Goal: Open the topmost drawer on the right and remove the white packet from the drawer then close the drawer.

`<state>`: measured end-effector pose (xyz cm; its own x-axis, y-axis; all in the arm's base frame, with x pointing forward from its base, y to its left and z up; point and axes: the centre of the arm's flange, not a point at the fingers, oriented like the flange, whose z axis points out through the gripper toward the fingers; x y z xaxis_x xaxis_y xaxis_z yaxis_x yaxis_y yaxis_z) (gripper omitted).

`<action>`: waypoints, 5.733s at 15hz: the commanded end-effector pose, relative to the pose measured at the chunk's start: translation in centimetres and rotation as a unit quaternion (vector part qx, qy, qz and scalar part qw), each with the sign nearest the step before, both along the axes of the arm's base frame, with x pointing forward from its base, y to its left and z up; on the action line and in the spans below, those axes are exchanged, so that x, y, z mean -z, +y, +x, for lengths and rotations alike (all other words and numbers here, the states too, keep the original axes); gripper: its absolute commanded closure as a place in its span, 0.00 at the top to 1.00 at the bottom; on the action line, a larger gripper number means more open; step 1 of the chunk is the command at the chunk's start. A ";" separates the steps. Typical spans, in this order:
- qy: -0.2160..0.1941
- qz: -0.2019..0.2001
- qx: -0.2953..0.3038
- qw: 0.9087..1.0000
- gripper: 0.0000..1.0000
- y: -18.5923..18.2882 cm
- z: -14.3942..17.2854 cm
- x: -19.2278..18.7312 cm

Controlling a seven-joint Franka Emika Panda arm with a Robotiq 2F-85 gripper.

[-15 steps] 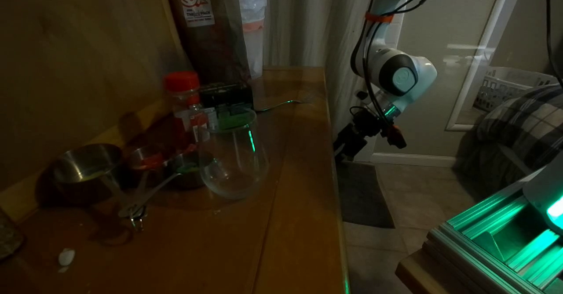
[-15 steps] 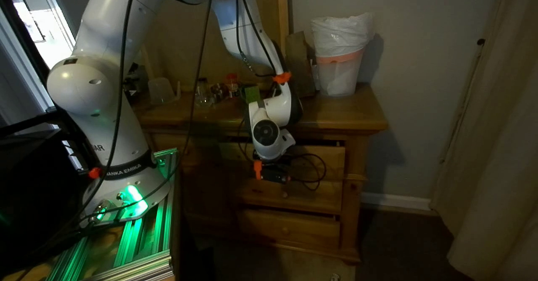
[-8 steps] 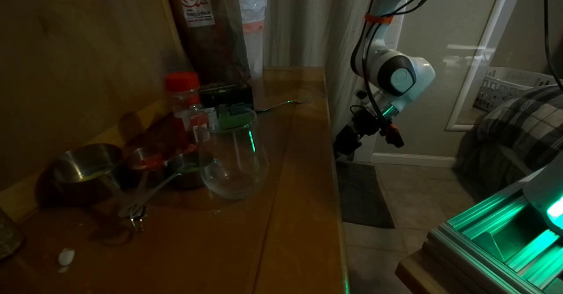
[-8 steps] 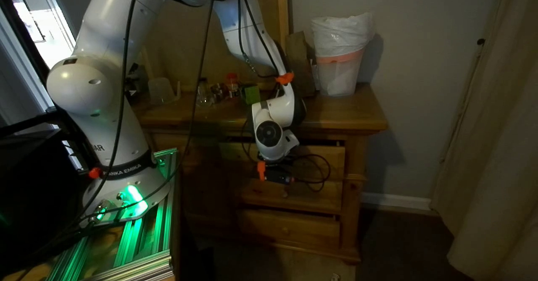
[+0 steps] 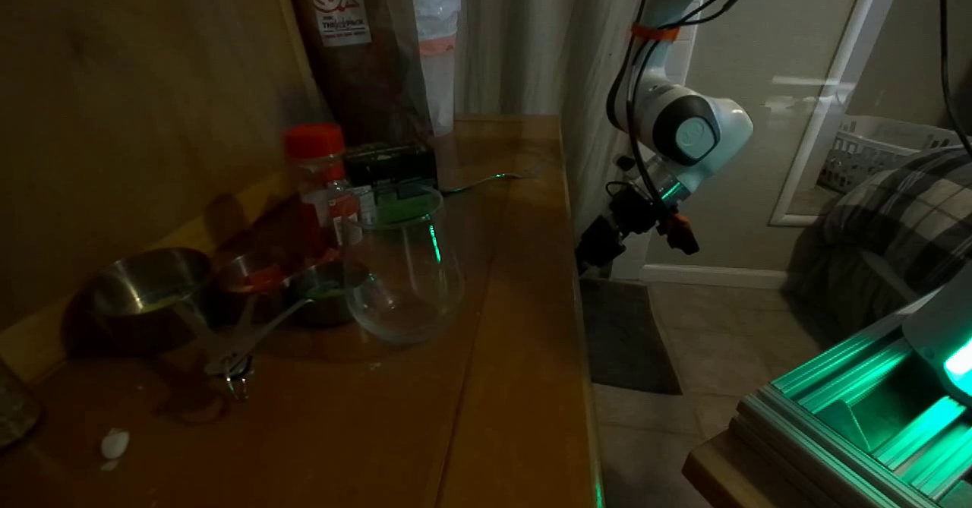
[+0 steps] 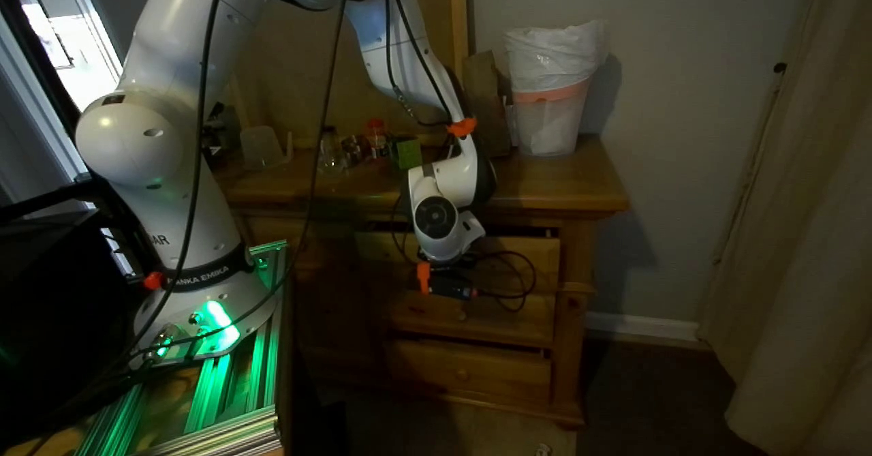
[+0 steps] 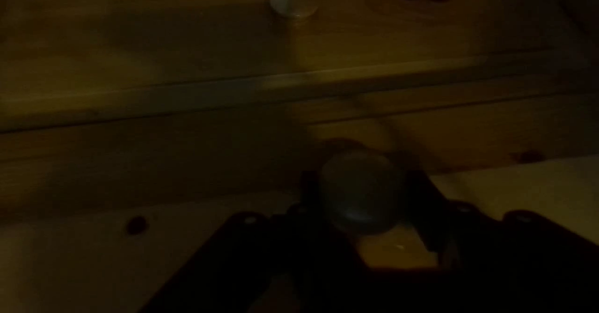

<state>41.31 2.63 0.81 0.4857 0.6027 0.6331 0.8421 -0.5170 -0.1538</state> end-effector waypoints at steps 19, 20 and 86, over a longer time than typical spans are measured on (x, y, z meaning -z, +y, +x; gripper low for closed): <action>0.011 -0.122 0.016 0.992 0.24 -9.7 -4.5 -4.0; 0.014 -0.128 0.016 0.992 0.24 -10.4 -4.8 -4.1; 0.136 -0.184 -0.153 0.961 0.66 5.3 -3.7 0.7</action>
<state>37.29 7.98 1.16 0.3846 0.8967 0.2190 0.9123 -0.3331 -0.2383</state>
